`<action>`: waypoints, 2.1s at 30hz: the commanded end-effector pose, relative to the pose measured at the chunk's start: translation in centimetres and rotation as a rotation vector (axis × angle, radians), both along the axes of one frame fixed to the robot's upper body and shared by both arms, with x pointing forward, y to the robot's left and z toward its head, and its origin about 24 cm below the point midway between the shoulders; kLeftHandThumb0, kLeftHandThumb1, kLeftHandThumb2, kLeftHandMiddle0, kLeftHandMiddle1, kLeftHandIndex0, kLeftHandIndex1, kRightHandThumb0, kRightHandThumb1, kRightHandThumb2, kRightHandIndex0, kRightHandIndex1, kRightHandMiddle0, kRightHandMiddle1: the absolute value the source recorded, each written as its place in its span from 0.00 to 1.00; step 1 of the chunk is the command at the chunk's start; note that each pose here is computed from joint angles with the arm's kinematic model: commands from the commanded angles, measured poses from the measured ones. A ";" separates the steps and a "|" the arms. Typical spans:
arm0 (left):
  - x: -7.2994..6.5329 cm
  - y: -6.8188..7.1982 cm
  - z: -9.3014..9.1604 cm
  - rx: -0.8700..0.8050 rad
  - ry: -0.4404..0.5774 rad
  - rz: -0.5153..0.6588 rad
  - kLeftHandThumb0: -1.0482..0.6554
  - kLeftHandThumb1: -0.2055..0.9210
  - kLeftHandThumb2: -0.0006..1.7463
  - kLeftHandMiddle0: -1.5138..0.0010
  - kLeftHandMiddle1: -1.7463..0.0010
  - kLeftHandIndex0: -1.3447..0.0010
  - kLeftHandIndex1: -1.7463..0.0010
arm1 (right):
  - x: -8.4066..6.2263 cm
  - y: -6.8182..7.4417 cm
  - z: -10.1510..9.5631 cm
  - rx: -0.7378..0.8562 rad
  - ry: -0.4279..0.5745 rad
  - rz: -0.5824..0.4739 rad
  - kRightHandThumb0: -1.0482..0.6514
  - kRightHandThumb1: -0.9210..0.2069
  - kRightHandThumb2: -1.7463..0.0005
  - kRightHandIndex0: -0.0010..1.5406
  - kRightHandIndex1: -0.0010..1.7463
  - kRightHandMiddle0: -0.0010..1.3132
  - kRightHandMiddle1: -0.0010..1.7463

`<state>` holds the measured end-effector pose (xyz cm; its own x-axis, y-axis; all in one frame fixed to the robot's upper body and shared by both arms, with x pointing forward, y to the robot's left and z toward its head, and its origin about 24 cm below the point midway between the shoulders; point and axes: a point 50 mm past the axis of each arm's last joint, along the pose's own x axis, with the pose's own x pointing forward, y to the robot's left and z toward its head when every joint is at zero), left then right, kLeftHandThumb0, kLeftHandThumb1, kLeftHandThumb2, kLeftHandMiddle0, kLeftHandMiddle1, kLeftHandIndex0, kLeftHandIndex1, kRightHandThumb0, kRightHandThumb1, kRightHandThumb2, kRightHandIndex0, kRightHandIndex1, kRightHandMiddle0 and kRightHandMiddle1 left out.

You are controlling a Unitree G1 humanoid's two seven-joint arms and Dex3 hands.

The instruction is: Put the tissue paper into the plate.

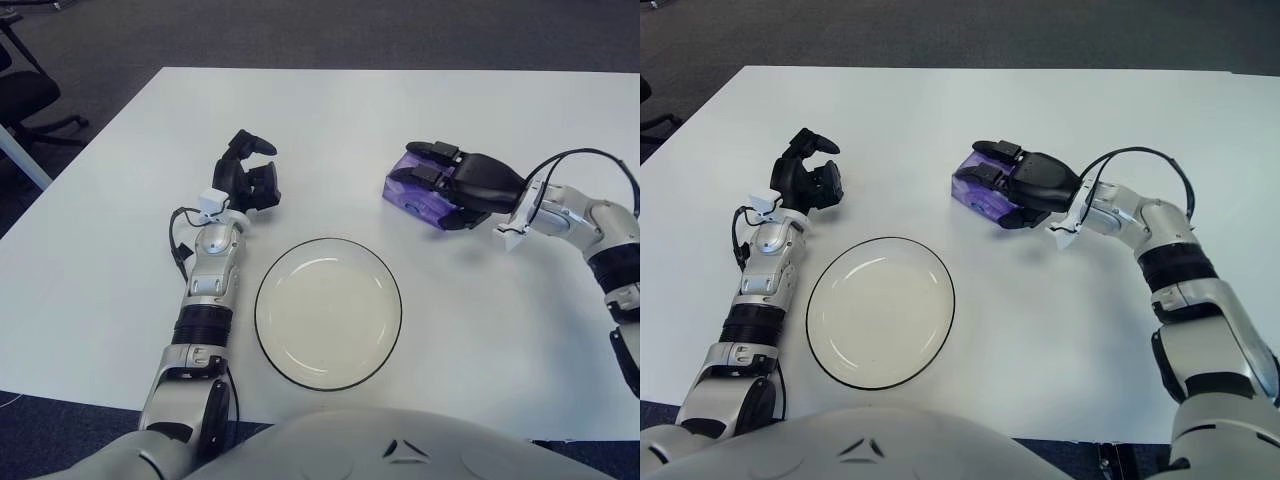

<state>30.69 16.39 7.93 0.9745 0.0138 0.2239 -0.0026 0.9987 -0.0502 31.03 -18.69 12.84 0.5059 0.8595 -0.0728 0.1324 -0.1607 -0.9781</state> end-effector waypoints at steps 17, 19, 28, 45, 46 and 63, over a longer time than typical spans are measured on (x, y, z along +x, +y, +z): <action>-2.6 -0.7 -5.4 -0.051 0.204 0.020 0.35 0.52 0.71 0.14 0.00 0.58 0.00 | 1.0 -2.1 1.4 -0.012 -0.558 0.079 0.18 0.00 0.38 0.06 0.03 0.00 0.28; -2.6 -0.7 -5.3 -0.050 0.204 0.021 0.34 0.52 0.71 0.14 0.00 0.58 0.00 | 1.1 -2.4 1.7 -0.003 -0.600 0.093 0.19 0.00 0.39 0.06 0.03 0.00 0.28; -2.7 -0.8 -5.4 -0.049 0.200 0.024 0.34 0.52 0.71 0.15 0.00 0.58 0.00 | 1.0 -3.2 2.9 0.065 -0.693 0.143 0.21 0.00 0.42 0.05 0.03 0.00 0.30; -2.7 -0.9 -5.4 -0.047 0.201 0.021 0.34 0.52 0.71 0.15 0.00 0.58 0.00 | -0.5 -3.2 2.1 0.478 -0.271 -0.275 0.09 0.00 0.40 0.01 0.01 0.00 0.20; -2.7 -0.9 -5.4 -0.045 0.202 0.021 0.34 0.52 0.71 0.15 0.00 0.58 0.00 | -0.6 -3.1 2.1 0.485 -0.263 -0.287 0.09 0.00 0.40 0.01 0.00 0.00 0.18; -2.5 -0.9 -5.5 -0.024 0.207 0.017 0.35 0.53 0.70 0.15 0.00 0.59 0.00 | -3.2 0.4 2.7 0.475 -0.131 -0.536 0.05 0.00 0.47 0.00 0.00 0.00 0.13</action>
<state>30.67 16.21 7.79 0.9767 0.0088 0.2144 -0.0020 0.9995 -0.0317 28.50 -19.13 14.70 0.8213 0.4511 0.3491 0.2808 0.2129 -0.9358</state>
